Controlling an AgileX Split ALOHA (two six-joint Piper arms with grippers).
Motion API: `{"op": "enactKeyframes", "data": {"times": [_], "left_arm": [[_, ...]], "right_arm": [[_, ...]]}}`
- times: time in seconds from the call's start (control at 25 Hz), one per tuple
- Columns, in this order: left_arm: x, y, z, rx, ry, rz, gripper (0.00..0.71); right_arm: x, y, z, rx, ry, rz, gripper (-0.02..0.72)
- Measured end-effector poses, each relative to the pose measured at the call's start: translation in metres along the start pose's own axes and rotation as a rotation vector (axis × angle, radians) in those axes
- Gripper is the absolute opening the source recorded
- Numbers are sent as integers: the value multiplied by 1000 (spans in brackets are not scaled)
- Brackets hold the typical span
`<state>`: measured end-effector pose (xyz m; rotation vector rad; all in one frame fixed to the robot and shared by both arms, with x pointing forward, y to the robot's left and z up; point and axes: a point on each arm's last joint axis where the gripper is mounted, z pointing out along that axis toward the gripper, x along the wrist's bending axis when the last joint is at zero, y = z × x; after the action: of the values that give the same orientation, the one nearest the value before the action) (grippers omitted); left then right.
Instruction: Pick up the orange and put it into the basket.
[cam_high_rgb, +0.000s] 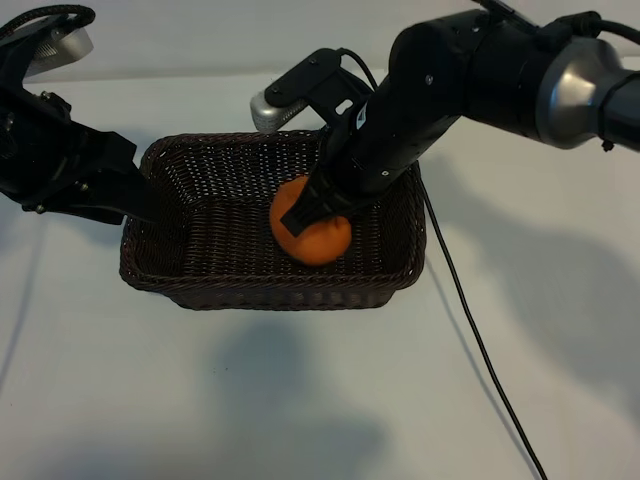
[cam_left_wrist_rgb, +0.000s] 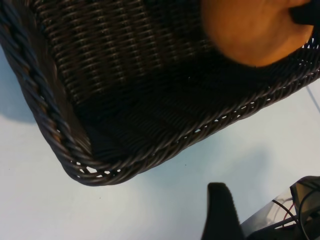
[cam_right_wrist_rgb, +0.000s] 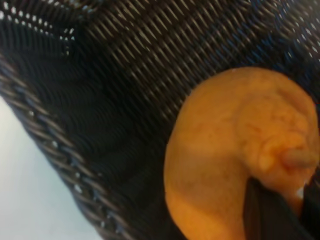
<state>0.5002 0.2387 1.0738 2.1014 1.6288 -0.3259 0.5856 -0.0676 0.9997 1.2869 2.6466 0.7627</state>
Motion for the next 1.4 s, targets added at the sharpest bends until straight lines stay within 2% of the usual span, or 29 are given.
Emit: {"op": "enactKeyframes", "data": {"times": [0.4, 0.88, 1.0, 1.2, 1.32, 1.4], "left_arm": [[0, 0, 0, -2, 1, 8, 493], [0, 1, 0, -6, 2, 14, 493], [0, 1, 0, -7, 2, 14, 493], [0, 1, 0, -7, 2, 16, 493], [0, 1, 0, -7, 2, 16, 493], [0, 1, 0, -7, 2, 16, 493]], "right_arm": [[-5, -14, 20, -14, -23, -4, 63], [-5, -12, 20, -37, -28, 9, 78], [-5, -13, 20, -23, -24, 17, 169], [-4, -14, 20, -15, -20, 29, 441], [-4, -15, 20, -2, -14, 51, 538], [-3, -16, 20, 14, -10, 57, 559]]}}
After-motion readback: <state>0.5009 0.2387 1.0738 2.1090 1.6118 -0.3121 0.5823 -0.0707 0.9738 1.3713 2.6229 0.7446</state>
